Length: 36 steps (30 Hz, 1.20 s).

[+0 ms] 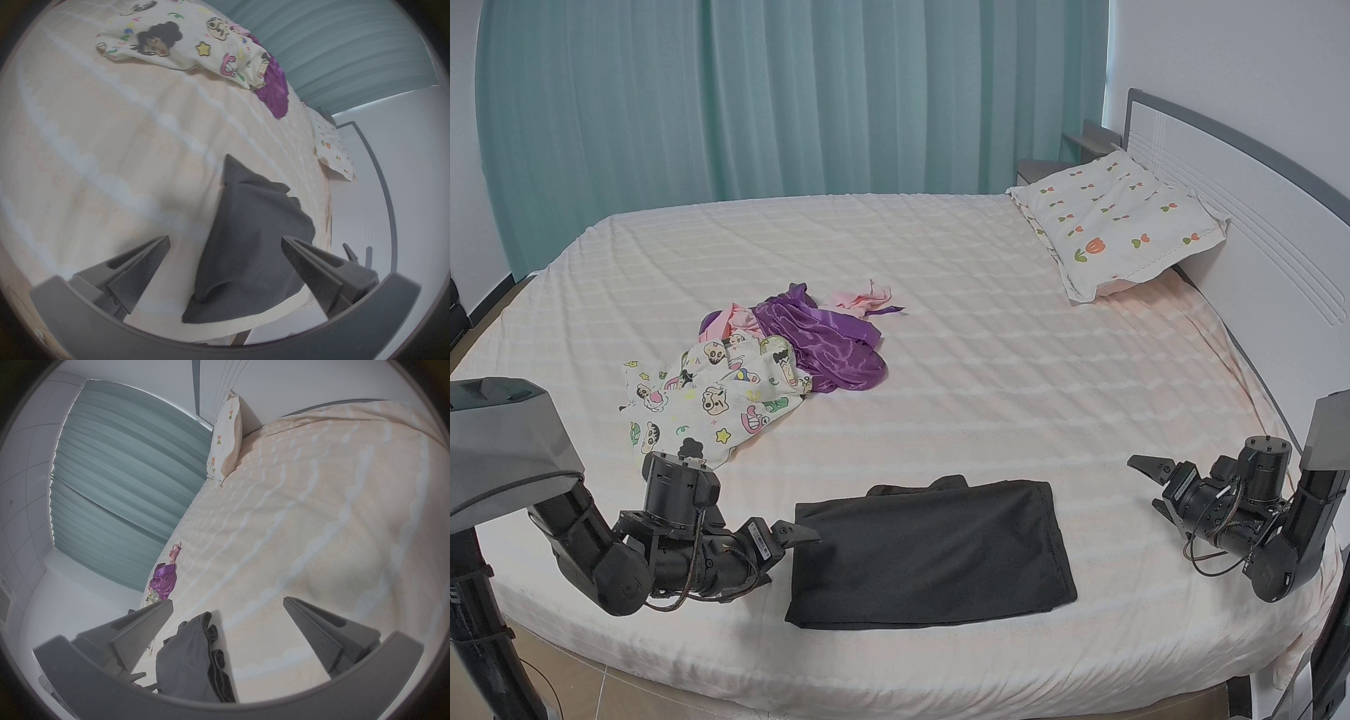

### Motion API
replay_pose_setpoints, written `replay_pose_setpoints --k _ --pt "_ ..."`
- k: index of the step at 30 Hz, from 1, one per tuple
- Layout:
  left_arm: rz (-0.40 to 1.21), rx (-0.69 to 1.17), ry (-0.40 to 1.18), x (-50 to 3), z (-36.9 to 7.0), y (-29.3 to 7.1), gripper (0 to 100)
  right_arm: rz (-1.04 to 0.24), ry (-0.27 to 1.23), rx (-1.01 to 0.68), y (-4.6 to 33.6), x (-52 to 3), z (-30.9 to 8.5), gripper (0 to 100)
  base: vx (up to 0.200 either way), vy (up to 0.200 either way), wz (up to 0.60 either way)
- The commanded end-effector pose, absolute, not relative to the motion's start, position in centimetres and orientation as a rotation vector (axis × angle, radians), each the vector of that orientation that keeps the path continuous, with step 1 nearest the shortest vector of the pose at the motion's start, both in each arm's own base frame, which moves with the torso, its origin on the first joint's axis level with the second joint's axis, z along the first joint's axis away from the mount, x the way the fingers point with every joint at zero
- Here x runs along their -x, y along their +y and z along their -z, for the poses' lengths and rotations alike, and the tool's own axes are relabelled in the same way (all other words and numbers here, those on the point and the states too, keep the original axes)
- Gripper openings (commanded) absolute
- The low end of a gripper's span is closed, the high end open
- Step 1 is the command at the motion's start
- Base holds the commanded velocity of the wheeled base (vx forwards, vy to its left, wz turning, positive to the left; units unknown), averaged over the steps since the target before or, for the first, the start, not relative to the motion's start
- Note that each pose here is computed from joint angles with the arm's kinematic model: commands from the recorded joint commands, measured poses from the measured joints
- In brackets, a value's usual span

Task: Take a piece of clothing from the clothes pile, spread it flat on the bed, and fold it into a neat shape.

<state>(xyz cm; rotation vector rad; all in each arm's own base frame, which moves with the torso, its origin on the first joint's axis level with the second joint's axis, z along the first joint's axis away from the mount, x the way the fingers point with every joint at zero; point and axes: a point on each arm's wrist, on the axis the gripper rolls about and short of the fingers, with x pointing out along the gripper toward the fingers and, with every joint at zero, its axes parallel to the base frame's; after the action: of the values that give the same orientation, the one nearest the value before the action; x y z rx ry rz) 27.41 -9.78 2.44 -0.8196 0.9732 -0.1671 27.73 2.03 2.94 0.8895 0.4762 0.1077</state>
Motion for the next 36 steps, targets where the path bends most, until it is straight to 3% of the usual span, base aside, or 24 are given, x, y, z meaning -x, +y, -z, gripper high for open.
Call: replay_pose_setpoints --k 1,15,28,29,36 --pt "0.179 0.819 0.975 -28.0 -1.4 -10.2 100 -0.104 0.500 -0.890 2.1 -27.4 -2.5 100 0.000 0.000 0.00" --pt "0.323 0.827 0.903 -29.2 -2.0 -12.4 100 -0.102 0.504 -0.888 2.2 -27.2 -1.7 100 0.000 0.000 0.00" --pt "0.315 0.818 0.934 -29.8 -0.5 -12.9 100 -0.104 0.499 -0.891 2.2 -27.3 -1.4 100 0.000 0.000 0.00" --pt "0.318 0.818 0.933 -29.8 -0.6 -12.9 0 -0.104 0.499 -0.891 2.2 -27.3 -1.4 100 0.000 0.000 0.00" --pt "0.309 0.821 0.938 -29.6 -0.6 -12.7 0 -0.102 0.504 -0.890 2.2 -27.3 -1.3 100 0.000 0.000 0.00"
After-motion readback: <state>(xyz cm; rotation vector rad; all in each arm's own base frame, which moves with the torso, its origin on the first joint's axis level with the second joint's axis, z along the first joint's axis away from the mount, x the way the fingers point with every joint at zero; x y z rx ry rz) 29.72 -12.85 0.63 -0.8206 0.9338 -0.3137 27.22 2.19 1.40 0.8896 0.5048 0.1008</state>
